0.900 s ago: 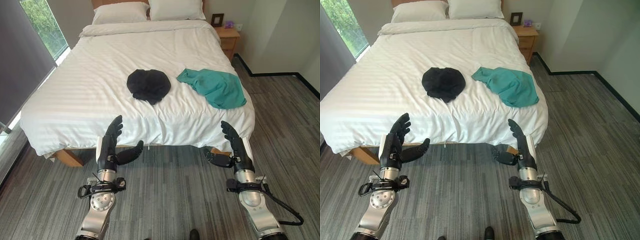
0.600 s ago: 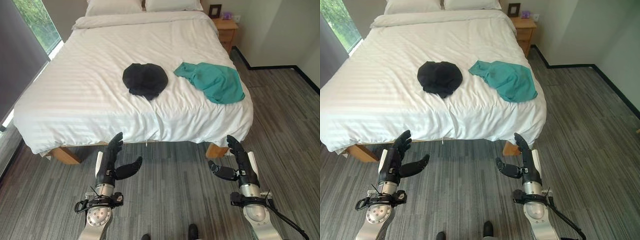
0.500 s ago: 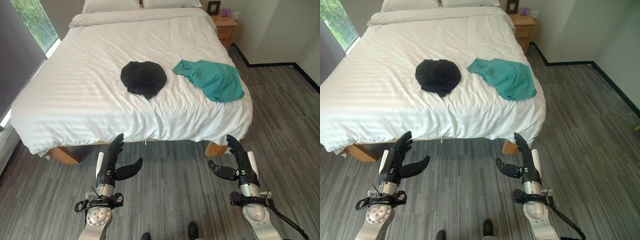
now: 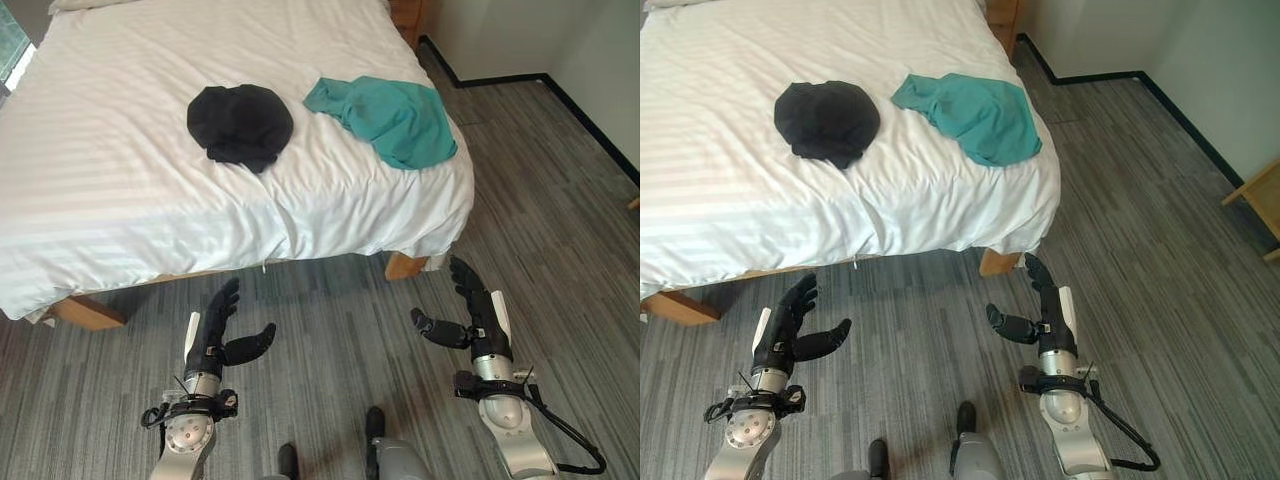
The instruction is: Pick up bed clothes into laundry basket.
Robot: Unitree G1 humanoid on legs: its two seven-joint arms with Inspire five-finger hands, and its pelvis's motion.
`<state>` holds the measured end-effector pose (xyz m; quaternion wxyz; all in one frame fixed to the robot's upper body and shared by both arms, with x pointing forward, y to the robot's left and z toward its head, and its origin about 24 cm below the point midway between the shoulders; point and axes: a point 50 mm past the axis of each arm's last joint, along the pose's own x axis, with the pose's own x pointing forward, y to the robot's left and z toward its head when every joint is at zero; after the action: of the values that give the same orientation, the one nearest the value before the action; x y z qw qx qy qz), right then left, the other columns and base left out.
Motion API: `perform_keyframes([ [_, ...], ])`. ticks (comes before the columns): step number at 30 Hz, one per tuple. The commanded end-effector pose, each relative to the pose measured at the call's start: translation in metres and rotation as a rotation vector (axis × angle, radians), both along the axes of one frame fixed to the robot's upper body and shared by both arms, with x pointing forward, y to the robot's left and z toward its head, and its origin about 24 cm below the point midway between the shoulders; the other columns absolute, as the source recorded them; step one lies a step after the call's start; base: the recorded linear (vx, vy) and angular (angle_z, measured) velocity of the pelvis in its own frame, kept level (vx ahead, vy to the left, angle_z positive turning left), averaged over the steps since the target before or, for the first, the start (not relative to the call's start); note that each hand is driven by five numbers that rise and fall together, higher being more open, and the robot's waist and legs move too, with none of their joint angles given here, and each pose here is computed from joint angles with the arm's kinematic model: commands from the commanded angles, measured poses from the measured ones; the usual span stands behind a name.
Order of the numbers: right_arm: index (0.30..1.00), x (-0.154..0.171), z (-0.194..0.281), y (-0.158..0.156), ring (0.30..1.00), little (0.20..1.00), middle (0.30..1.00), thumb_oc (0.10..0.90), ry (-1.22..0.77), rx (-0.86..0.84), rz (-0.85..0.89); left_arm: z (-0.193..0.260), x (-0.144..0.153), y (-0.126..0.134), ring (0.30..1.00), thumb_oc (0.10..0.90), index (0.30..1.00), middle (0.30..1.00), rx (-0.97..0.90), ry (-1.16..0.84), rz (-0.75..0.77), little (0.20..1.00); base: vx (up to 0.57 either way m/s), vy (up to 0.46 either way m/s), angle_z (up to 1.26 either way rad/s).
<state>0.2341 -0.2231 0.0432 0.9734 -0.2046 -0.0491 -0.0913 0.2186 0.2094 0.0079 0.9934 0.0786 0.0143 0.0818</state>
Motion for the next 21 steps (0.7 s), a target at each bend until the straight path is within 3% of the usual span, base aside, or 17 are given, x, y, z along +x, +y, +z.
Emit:
perform_keyframes([
  [1, 0.9, 0.008, 0.049, 0.0, 0.9, 0.9, 0.9, 0.8, -0.265, -0.04, -0.005, 0.056, 0.022, 0.003, 0.9, 0.8, 0.9, 0.9, 0.119, -0.276, -0.037, 0.9, 0.45, -0.227, 0.77],
  [5, 0.9, -0.001, 0.042, -0.003, 0.9, 0.9, 0.9, 0.8, -0.222, -0.074, 0.019, 0.053, 0.015, -0.001, 0.9, 0.8, 0.9, 0.9, 0.129, -0.266, -0.065, 0.9, 0.34, -0.212, 0.75],
  [12, 0.9, 0.005, 0.055, -0.017, 0.9, 0.9, 0.9, 0.8, -0.235, -0.186, -0.002, 0.05, 0.01, -0.001, 0.9, 0.8, 0.9, 0.9, 0.058, -0.263, -0.041, 0.9, 0.28, -0.275, -0.19],
  [21, 0.9, 0.01, 0.1, -0.047, 0.9, 0.9, 0.9, 0.8, -0.385, -0.429, -0.201, 0.04, 0.0, -0.003, 0.9, 0.8, 0.9, 0.9, 0.04, -0.231, -0.006, 0.9, 0.34, 0.03, -0.11],
])
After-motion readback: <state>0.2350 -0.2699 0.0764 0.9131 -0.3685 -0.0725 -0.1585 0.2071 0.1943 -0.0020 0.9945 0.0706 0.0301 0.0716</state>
